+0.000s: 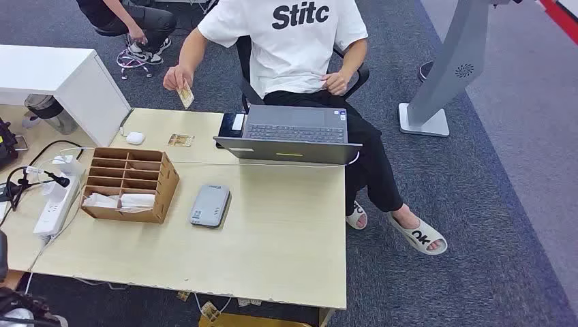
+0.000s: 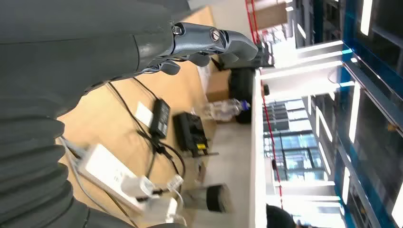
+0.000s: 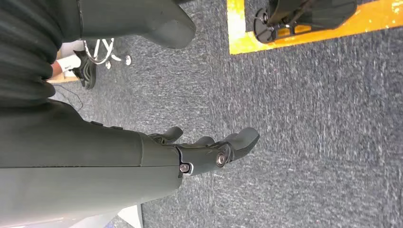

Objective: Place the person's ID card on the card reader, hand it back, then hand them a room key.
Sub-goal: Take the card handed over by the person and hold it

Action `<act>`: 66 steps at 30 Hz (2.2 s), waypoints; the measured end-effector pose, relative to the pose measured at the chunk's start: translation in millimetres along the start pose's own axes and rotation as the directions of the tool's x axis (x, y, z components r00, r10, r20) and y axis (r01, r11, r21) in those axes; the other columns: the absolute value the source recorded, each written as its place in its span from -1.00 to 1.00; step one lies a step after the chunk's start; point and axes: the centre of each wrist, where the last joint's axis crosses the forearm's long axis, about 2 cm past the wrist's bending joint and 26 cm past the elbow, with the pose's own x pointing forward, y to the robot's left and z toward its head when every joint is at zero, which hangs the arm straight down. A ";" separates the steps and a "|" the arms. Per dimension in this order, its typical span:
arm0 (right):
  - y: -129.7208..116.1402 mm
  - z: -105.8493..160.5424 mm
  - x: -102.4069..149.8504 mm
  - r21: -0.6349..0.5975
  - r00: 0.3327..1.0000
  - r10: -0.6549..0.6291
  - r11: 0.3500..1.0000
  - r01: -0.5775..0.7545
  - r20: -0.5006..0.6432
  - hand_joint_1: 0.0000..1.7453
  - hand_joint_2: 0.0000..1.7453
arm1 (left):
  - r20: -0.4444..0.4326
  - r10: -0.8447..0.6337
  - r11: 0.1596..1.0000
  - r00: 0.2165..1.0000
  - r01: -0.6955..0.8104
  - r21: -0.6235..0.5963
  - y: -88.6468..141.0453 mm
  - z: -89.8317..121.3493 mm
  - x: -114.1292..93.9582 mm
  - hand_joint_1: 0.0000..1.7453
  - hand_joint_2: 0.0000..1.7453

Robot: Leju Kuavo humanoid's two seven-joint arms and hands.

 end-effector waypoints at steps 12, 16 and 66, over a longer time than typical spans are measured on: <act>3.9 1.0 1.9 0.017 1.000 0.016 1.000 -0.016 -0.011 -1.00 1.00 | 0.094 0.034 0.982 0.995 -0.016 -0.189 -75.8 -35.5 30.3 -1.00 1.00; 4.7 1.3 1.5 0.022 1.000 0.022 1.000 -0.022 -0.013 -1.00 1.00 | 0.117 0.034 0.976 0.993 -0.007 -0.219 -92.5 -41.5 37.7 -1.00 1.00; 14.9 4.0 4.2 0.089 0.985 0.169 0.982 -0.166 -0.023 -1.00 1.00 | 0.898 -0.400 0.368 0.185 0.929 -0.027 -251.9 -53.2 106.5 1.00 1.00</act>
